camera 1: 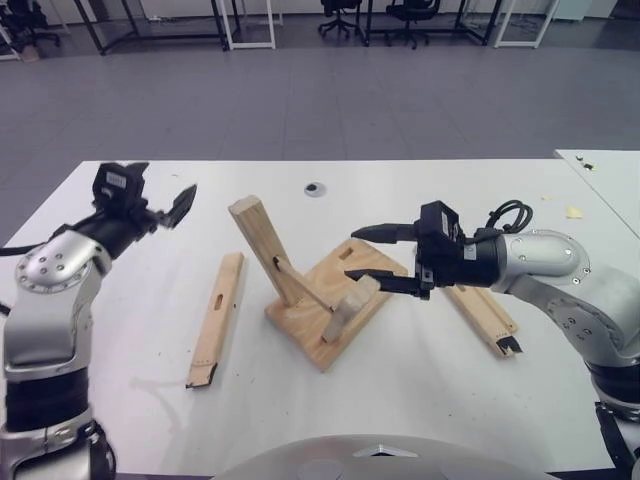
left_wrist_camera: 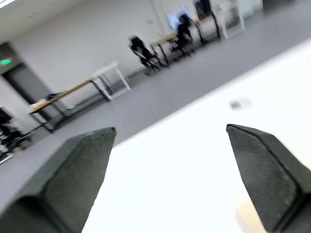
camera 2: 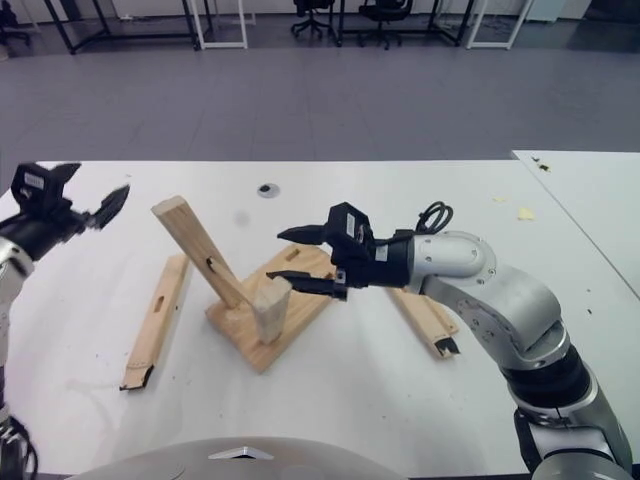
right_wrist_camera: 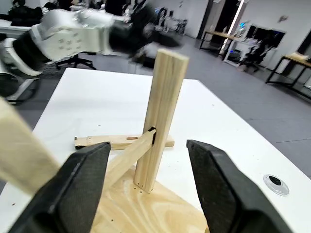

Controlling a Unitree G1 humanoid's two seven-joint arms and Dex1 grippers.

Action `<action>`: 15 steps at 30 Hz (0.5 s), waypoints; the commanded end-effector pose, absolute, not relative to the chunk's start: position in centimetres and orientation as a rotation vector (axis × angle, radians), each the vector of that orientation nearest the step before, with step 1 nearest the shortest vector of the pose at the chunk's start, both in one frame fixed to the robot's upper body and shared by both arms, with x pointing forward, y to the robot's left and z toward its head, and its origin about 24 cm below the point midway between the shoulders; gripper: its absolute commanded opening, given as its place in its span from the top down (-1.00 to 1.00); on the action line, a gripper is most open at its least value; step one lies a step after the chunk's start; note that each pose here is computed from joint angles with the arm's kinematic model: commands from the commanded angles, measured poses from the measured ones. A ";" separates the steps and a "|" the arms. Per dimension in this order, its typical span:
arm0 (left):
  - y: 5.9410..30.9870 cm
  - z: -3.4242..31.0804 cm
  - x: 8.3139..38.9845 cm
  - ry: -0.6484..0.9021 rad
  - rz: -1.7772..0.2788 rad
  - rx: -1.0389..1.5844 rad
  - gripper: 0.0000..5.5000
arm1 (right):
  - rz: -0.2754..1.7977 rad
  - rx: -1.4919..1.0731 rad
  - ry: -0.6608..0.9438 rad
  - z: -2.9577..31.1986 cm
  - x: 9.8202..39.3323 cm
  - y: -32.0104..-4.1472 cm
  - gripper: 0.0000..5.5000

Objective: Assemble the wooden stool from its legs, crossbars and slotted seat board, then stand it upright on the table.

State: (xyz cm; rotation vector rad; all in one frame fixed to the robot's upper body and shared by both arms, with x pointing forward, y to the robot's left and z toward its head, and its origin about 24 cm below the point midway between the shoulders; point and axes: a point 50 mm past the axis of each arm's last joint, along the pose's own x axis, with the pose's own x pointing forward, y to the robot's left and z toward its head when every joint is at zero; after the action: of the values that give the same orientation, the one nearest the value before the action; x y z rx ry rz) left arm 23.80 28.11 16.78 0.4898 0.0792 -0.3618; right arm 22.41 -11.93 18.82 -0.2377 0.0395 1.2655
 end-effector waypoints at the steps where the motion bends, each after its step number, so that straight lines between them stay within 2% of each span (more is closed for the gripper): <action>1: 25.6 14.7 21.4 0.251 -0.797 0.607 -0.52 | 0.789 -0.444 0.150 16.4 28.2 -16.7 -0.06; 3: 23.8 12.9 20.7 0.349 -1.044 0.652 -0.52 | 0.681 -0.569 0.274 13.1 30.1 -19.2 -0.06; 5: 23.3 10.5 21.0 0.432 -1.140 0.647 -0.52 | 0.718 -0.653 0.355 9.9 30.7 -19.6 -0.06; 9: 21.9 7.1 22.2 0.442 -1.166 0.546 -0.52 | 0.830 -0.722 0.399 6.5 30.8 -18.6 -0.06; 13: 20.5 4.9 23.5 0.375 -1.091 0.506 -0.52 | 0.936 -0.755 0.439 5.6 30.2 -18.3 -0.06; 15: 20.0 4.3 24.7 0.329 -1.037 0.534 -0.52 | 1.037 -0.784 0.492 5.1 28.9 -18.5 -0.06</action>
State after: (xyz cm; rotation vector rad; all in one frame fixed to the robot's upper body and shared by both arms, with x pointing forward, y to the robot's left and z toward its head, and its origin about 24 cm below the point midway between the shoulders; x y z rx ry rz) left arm 23.16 21.06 4.29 0.4971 0.4036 -1.0799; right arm 30.22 -19.35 5.70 -0.7721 0.4599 0.8976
